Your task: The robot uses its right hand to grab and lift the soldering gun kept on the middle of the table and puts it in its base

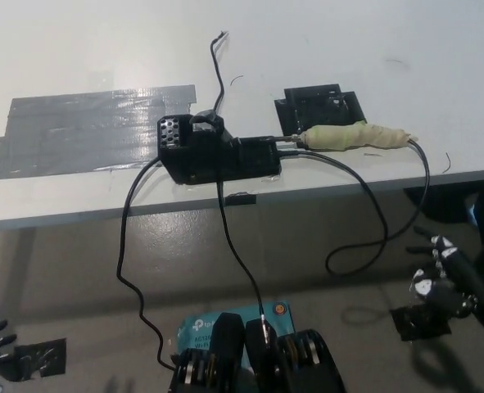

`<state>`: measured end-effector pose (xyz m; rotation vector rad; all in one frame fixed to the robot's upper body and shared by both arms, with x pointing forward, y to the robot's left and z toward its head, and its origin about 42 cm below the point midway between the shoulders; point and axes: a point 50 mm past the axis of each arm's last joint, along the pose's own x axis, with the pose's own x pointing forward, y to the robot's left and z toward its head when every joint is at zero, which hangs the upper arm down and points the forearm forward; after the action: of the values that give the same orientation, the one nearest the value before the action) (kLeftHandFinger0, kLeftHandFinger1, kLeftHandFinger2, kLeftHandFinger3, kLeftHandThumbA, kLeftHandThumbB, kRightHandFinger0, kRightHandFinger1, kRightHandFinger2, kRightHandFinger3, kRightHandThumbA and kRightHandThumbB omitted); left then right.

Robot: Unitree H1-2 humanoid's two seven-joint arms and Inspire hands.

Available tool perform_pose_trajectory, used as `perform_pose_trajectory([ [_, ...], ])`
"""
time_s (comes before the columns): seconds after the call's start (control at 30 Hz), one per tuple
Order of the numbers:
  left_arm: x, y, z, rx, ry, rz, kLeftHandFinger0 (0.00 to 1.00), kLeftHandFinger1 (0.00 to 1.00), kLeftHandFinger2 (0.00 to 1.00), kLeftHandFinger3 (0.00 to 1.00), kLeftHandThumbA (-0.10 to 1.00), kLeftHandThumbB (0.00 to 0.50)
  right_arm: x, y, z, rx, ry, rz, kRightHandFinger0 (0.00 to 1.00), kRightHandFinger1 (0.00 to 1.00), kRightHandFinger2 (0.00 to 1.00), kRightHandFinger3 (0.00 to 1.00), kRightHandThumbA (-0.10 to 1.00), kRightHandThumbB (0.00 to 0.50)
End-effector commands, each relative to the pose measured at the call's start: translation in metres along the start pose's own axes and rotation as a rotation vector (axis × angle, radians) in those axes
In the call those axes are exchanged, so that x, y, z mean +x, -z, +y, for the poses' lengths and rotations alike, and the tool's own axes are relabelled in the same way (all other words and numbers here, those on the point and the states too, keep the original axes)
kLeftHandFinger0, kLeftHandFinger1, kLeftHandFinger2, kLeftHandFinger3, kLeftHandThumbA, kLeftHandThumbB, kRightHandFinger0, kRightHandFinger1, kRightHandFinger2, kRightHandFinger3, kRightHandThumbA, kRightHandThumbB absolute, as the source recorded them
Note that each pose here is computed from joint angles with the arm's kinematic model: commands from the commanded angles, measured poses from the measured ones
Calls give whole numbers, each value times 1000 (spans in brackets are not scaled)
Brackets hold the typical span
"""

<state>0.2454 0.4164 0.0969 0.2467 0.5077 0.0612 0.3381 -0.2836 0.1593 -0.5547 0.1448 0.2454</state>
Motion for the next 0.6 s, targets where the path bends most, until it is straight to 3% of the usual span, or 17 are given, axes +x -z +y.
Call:
perform_pose_trajectory([
  [0.0, -5, -9, 3, 4, 18, -15, 750, 855, 957, 1000, 1000, 76, 5, -60, -37, -100, 84, -225, 838, 801, 870, 1000, -100, 213],
  [0.07, -6, -9, 2, 14, 14, -11, 755, 861, 958, 1000, 1000, 70, 8, -85, -48, -125, 101, -283, 913, 855, 914, 1000, -97, 196],
  [0.13, -6, -11, 2, 13, 21, -19, 776, 870, 963, 1000, 1000, 68, 18, -118, -59, -142, 93, -344, 832, 857, 973, 1000, 18, 215],
  [0.2, -8, -11, 2, 17, 18, -15, 775, 862, 955, 1000, 1000, 77, 23, -131, -61, -167, 94, -362, 766, 839, 955, 1000, 126, 239],
  [0.23, -7, -12, 2, 18, 19, -16, 767, 859, 951, 1000, 1000, 74, 31, -142, -64, -187, 85, -384, 938, 1000, 1000, 1000, 181, 264],
  [0.27, -7, -12, 2, 20, 20, -18, 765, 859, 948, 1000, 1000, 69, 39, -152, -66, -207, 74, -407, 1000, 1000, 1000, 1000, 222, 291],
  [0.4, -7, -13, 1, 29, 28, -20, 755, 853, 944, 1000, 1000, 73, 66, -177, -67, -320, 50, -429, 1000, 1000, 1000, 1000, 294, 345],
  [0.47, -7, -14, 1, 26, 29, -20, 758, 849, 942, 1000, 1000, 72, 80, -190, -68, -403, 35, -410, 1000, 1000, 1000, 1000, 394, 368],
  [0.57, -6, -15, 2, 30, 31, -26, 775, 864, 961, 1000, 1000, 69, 109, -205, -67, -515, 10, -352, 1000, 1000, 1000, 1000, 401, 408],
])
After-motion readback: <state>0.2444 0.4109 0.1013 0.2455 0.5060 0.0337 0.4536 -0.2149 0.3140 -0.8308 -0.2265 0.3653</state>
